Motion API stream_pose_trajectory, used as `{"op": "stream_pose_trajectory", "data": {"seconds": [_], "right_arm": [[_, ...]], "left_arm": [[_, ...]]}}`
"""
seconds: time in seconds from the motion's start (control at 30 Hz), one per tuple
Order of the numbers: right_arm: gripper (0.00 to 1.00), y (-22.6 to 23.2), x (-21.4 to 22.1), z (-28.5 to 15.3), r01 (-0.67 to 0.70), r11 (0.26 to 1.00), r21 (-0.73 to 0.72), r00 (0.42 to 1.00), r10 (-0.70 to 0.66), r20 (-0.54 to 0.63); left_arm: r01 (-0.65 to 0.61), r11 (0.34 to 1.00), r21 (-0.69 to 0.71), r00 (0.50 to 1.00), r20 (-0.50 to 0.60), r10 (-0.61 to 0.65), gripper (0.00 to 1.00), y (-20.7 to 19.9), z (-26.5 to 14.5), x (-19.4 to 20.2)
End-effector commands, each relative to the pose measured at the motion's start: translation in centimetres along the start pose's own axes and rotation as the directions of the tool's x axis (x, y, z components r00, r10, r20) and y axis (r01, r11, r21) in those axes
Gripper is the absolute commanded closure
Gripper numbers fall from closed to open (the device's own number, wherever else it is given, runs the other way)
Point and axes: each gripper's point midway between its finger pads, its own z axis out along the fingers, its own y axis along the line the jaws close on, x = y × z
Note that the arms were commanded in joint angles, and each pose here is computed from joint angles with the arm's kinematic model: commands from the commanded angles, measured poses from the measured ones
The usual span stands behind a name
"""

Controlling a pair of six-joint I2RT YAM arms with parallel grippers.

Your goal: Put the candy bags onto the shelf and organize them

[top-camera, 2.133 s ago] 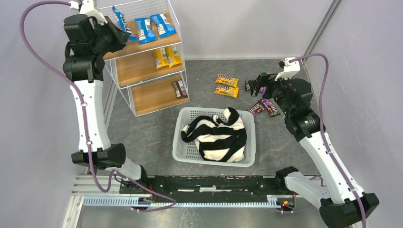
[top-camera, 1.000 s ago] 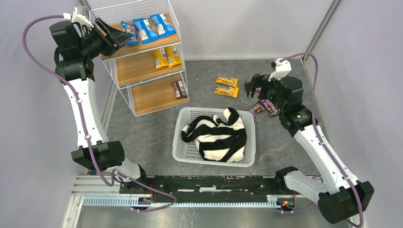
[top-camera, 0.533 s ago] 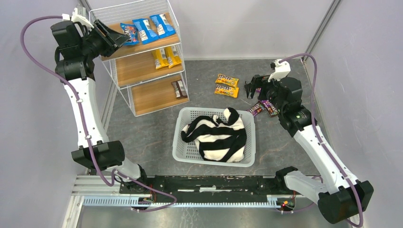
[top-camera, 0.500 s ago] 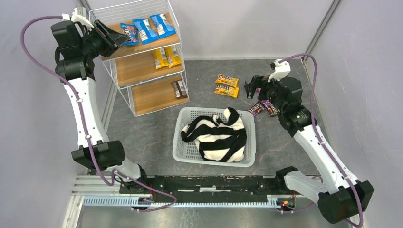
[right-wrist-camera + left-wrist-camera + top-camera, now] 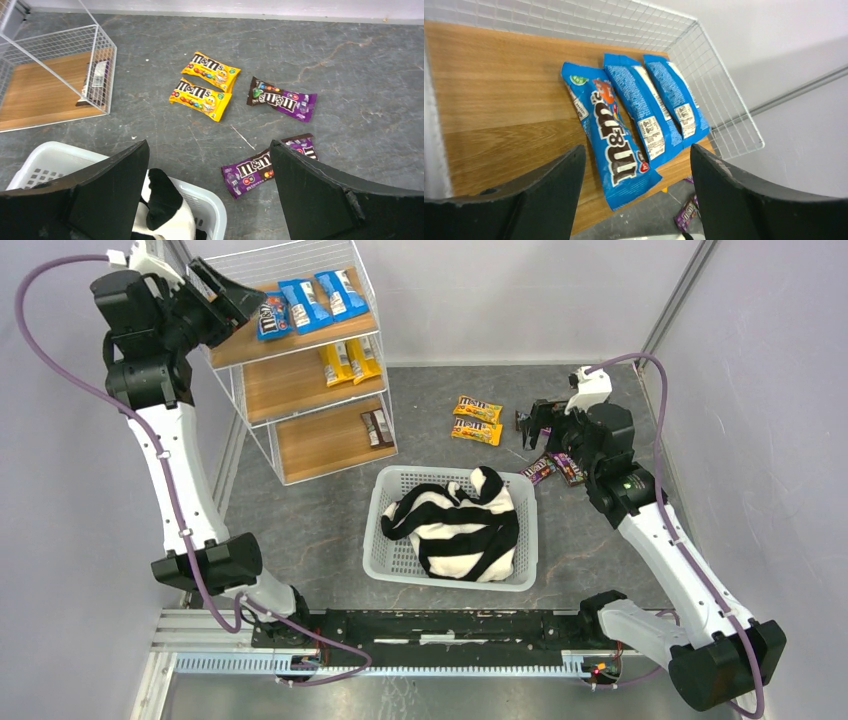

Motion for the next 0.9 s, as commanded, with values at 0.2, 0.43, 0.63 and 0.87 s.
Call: {"op": "stream_pose_trajectory", "data": {"seconds": [0.2, 0.43, 0.63, 0.87], "right_arm": [[0.02, -4.8, 1.2, 0.9, 0.079, 0.967, 0.241, 0.996, -0.068, -0.056], [0.02, -10.9, 7.2, 2.3, 0.011, 0.927, 0.374, 0.97, 0.081, -0.231], [0.02, -19.9, 12.3, 0.7, -0.056, 0.815, 0.577, 0.927, 0.257, -0.273], [0.02, -28.1, 17.4, -2.4, 0.0, 0.656, 0.755, 0.856, 0.391, -0.339]], "left_arm": [[-0.092, 0.995, 0.04, 0.975, 0.205, 0.082, 0.12, -4.2, -3.9, -5.6], [-0.089, 0.944, 0.318, 0.989, 0.143, 0.045, 0.11, -11.2, -6.0, -1.0], [-0.116, 0.847, 0.519, 0.987, -0.035, 0.157, 0.09, -19.5, -5.9, 8.5], [-0.146, 0.771, 0.62, 0.96, -0.1, 0.262, 0.02, -23.3, -9.4, 15.9]]}}
